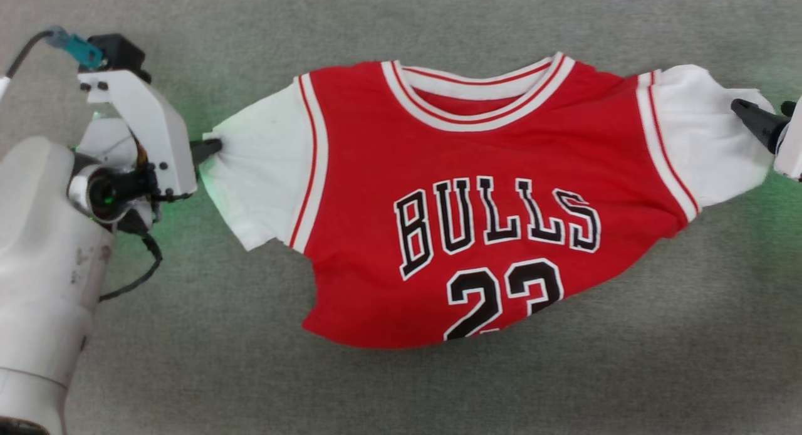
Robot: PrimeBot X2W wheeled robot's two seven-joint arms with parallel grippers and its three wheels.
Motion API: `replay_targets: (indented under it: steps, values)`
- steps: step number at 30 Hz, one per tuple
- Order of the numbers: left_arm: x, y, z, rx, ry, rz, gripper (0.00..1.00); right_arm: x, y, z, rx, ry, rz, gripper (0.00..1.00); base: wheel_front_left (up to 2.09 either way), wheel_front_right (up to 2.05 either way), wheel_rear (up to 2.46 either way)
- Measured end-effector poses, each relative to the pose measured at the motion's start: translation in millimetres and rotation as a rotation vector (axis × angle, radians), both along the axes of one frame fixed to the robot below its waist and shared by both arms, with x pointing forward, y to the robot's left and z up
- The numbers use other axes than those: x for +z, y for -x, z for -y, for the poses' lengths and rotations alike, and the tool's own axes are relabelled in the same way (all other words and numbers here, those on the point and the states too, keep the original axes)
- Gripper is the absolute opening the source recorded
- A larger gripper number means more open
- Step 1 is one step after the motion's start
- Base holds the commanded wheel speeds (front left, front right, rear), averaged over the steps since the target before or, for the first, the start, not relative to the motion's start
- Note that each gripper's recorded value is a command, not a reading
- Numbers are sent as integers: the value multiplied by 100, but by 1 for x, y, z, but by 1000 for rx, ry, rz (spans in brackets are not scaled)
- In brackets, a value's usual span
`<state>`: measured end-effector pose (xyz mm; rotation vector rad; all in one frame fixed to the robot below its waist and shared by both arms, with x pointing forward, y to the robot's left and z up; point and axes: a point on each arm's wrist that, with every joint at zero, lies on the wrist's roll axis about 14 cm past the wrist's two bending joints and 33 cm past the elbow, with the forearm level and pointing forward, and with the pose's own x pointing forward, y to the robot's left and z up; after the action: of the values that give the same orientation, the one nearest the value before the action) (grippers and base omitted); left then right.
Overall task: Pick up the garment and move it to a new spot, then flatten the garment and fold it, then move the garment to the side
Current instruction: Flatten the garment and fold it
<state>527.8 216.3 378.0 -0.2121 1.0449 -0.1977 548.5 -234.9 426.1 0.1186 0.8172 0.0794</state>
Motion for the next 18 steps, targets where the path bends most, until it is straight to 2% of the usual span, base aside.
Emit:
replay_targets:
  steps: [9, 10, 11, 14, 18]
  values:
    - [-4, 0, -2, 18, 13, -1, 0, -34, -6, -7, -3, -23, -213, 100, 0, 0, 0]
    - [-5, 0, -3, 18, 11, -2, 0, -35, -6, -7, 4, -7, -233, 42, 0, 0, 0]
    - [-4, 0, -2, 19, 12, -3, 0, -36, -5, -6, 12, 18, -257, 0, 0, 0, 0]
    - [-3, 1, -1, 24, 18, -6, 0, -36, 0, -3, 25, 61, -310, 0, 0, 0, 0]
    - [4, 1, -2, 26, 10, -6, 0, -29, -1, -8, 17, 29, -302, 0, 0, 0, 0]
